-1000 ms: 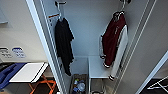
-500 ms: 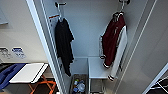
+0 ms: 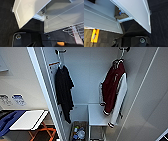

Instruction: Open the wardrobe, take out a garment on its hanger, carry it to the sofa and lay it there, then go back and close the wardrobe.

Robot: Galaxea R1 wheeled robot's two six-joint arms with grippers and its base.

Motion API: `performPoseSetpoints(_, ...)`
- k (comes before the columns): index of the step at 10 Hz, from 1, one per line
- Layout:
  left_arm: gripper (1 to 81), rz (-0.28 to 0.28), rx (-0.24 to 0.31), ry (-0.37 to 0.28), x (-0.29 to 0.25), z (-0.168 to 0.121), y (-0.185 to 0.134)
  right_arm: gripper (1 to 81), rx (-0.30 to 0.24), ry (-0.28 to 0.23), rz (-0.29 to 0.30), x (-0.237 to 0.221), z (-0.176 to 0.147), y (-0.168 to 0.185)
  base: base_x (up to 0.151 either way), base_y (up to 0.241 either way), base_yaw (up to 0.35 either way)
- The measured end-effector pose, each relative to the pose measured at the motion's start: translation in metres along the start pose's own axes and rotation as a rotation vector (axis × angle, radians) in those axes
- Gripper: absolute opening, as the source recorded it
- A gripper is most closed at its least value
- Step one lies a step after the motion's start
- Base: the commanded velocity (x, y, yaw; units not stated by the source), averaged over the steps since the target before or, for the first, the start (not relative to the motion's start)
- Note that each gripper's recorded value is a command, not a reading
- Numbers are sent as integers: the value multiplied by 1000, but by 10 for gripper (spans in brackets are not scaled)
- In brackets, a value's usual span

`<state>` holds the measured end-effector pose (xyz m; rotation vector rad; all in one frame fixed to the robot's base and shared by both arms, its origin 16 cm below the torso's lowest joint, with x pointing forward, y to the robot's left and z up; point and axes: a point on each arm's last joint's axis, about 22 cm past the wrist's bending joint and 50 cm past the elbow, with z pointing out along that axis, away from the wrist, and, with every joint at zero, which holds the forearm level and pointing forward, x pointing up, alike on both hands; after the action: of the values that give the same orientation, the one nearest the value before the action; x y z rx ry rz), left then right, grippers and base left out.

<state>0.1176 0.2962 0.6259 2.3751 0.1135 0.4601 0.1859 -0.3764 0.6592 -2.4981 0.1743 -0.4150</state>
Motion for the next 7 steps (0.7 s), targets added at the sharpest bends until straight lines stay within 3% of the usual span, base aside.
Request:
performPoseSetpoints(4,811,-96,8,16,-9,91,9,811,23,-64,82,-57,87,-17,0,0,0)
performPoseSetpoints(7,811,-90,-9,84,65,133,21,811,30,-85,114,-80,133,-33,0,0,0)
